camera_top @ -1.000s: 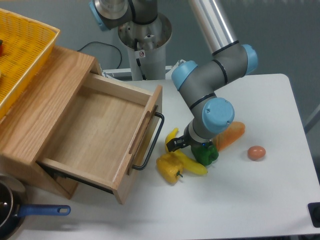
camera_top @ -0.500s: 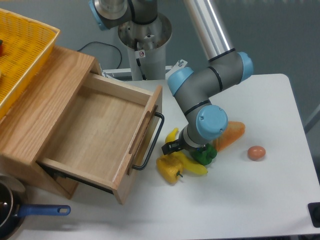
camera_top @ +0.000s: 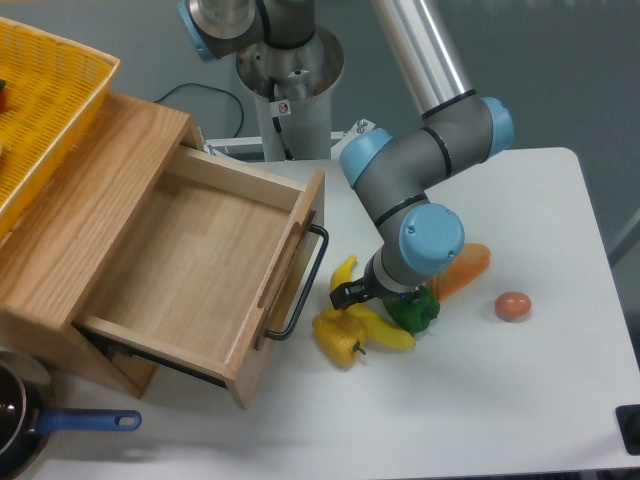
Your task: Pick up the banana
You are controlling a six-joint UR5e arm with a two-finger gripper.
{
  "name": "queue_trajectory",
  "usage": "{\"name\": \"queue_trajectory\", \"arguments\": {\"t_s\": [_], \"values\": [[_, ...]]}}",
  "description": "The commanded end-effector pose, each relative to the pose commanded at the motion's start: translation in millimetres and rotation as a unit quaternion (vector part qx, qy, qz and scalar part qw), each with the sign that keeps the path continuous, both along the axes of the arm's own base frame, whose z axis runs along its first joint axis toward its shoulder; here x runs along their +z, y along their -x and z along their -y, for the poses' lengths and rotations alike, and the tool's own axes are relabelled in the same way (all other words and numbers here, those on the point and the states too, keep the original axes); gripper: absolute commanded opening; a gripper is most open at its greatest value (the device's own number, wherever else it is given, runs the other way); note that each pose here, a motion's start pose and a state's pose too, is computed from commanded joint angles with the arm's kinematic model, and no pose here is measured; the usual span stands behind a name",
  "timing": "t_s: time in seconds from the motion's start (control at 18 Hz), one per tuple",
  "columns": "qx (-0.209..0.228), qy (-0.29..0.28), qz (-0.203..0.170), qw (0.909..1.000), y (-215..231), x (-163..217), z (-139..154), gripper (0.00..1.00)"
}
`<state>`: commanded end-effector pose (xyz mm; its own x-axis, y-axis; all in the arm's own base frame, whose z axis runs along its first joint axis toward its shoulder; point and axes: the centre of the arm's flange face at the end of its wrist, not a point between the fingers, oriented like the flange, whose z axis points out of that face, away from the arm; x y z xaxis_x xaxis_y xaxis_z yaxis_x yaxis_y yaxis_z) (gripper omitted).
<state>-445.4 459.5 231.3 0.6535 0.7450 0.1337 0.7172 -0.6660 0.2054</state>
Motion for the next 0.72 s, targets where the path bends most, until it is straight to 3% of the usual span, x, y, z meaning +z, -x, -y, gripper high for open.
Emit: {"name": "queue_trajectory", "arguments": {"t_s": [0.28,0.72], "values": [[-0.003,0.003,0.006,1.0,-6,9,1,1.0],[-0.011,0.008,0.017,0.9998,-17,-7,-7,1.0]]}}
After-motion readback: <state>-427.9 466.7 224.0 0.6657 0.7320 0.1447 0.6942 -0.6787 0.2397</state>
